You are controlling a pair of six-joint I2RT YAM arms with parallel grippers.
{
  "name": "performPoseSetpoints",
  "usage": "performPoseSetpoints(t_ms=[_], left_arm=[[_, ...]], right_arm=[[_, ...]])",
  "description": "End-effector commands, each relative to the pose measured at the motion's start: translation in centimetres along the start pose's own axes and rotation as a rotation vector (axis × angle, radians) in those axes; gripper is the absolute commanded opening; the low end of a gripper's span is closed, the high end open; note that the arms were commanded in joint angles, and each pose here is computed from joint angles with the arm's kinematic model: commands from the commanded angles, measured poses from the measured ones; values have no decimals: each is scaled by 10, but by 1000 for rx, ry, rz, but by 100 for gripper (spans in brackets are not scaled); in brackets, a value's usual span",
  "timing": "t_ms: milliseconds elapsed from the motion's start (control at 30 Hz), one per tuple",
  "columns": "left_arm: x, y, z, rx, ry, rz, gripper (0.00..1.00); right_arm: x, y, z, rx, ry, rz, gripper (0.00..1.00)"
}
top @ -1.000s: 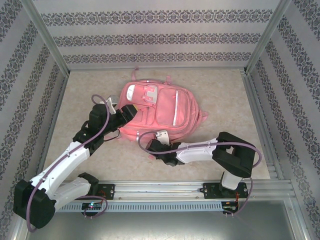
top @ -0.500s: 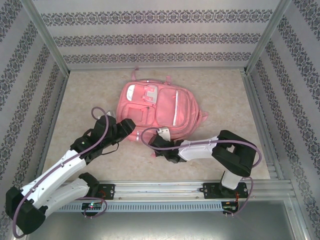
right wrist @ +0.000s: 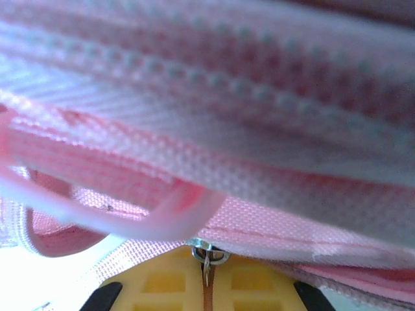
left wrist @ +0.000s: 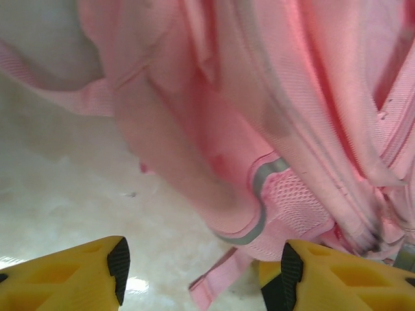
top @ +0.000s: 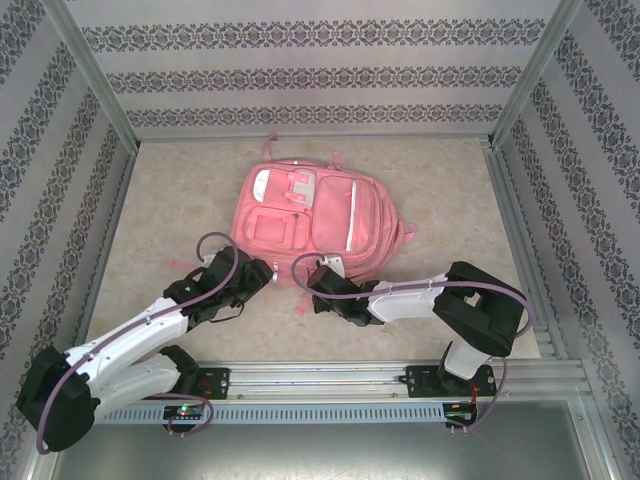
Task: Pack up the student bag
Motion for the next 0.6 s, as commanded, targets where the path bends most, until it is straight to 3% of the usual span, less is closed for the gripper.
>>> performPoseSetpoints(t_ms=[0, 233, 300, 467, 567], left_arm=[[-17, -11, 1, -16, -10, -83, 62], [-7, -35, 7, -42, -24, -25, 46], [-1, -39, 13, -59, -13, -4, 37], [11, -34, 38, -137, -20, 66, 1], [25, -28, 51, -189, 26, 108, 0]], right_arm=[[4, 2, -6, 29, 8, 53, 0], [1, 4, -4, 26, -4, 54, 0], [-1, 5, -5, 28, -3, 57, 0], [-13, 6, -9, 50, 0, 30, 0], [-21, 12, -13, 46, 5, 21, 0]])
Point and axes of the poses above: each hand's point on the last joint's axis, 136 mm out from that joint toward the fingers, its own y axis back along the fingers, its own x axis along the line the jaws close on, z = x × y, the point moved 4 cm from there along y, back along the fingers, and after that the axes turned 1 degree about -y, right-handed, at the moved point
